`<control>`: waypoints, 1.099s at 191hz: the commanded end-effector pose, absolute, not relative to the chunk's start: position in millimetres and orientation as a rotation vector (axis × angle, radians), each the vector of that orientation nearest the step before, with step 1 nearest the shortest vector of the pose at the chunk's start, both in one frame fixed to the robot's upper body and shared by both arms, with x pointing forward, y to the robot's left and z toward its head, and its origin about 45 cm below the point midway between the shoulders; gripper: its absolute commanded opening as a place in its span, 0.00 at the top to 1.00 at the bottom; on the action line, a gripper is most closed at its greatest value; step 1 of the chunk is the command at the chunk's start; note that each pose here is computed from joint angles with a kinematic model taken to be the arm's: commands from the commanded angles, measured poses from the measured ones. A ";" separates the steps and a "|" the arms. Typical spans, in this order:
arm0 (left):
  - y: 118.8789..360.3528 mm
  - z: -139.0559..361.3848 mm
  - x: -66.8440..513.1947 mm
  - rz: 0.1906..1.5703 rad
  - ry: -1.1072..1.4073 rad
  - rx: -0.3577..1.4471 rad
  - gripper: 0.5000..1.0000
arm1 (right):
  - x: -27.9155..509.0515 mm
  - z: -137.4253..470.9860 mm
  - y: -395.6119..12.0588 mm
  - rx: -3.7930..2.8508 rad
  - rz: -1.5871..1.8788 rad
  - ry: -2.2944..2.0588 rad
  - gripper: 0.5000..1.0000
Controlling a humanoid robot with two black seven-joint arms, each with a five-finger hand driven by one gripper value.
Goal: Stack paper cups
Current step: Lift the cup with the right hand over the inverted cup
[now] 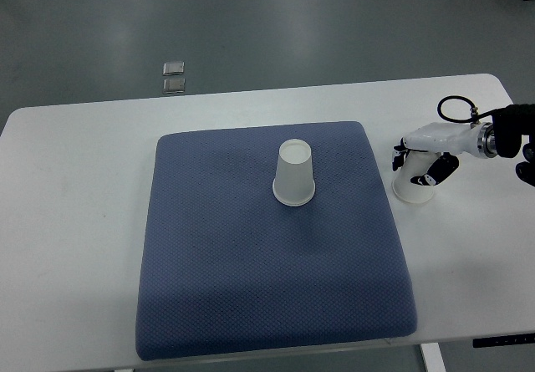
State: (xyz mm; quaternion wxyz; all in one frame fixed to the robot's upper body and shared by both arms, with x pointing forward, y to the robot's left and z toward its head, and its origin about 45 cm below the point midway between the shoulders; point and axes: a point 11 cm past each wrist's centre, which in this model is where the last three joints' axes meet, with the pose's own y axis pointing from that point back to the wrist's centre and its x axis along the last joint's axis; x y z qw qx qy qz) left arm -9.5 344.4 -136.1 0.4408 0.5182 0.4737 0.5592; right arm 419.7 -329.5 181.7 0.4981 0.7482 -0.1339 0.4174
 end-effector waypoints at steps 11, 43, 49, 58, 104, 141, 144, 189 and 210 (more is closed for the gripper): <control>344.4 -136.1 -9.5 1.388 1.176 1.287 0.00 | 420.0 182.3 -328.5 1.814 1.012 -0.324 0.84; 344.4 -136.1 -9.5 1.388 1.176 1.287 0.00 | 421.7 185.2 -328.4 1.813 1.018 -0.329 0.84; 344.4 -136.1 -10.4 1.388 1.177 1.288 0.00 | 422.9 187.2 -327.8 1.813 1.021 -0.331 0.84; 344.4 -136.1 -9.5 1.388 1.176 1.287 0.00 | 424.5 189.9 -327.0 1.812 1.028 -0.333 0.84; 344.4 -136.1 -9.5 1.388 1.176 1.287 0.00 | 432.8 204.2 -323.4 1.807 1.062 -0.345 0.84; 344.4 -136.1 -9.5 1.388 1.176 1.287 0.00 | 437.5 212.7 -321.8 1.803 1.081 -0.356 0.84; 344.4 -136.1 -9.5 1.388 1.176 1.287 0.00 | 437.5 212.7 -321.8 1.803 1.081 -0.356 0.84; 344.4 -136.1 -9.5 1.388 1.176 1.287 0.00 | 446.9 233.8 -318.9 1.791 1.122 -0.379 0.84; 344.4 -136.1 -9.5 1.388 1.176 1.287 0.00 | 455.2 253.3 -312.9 1.787 1.159 -0.392 0.83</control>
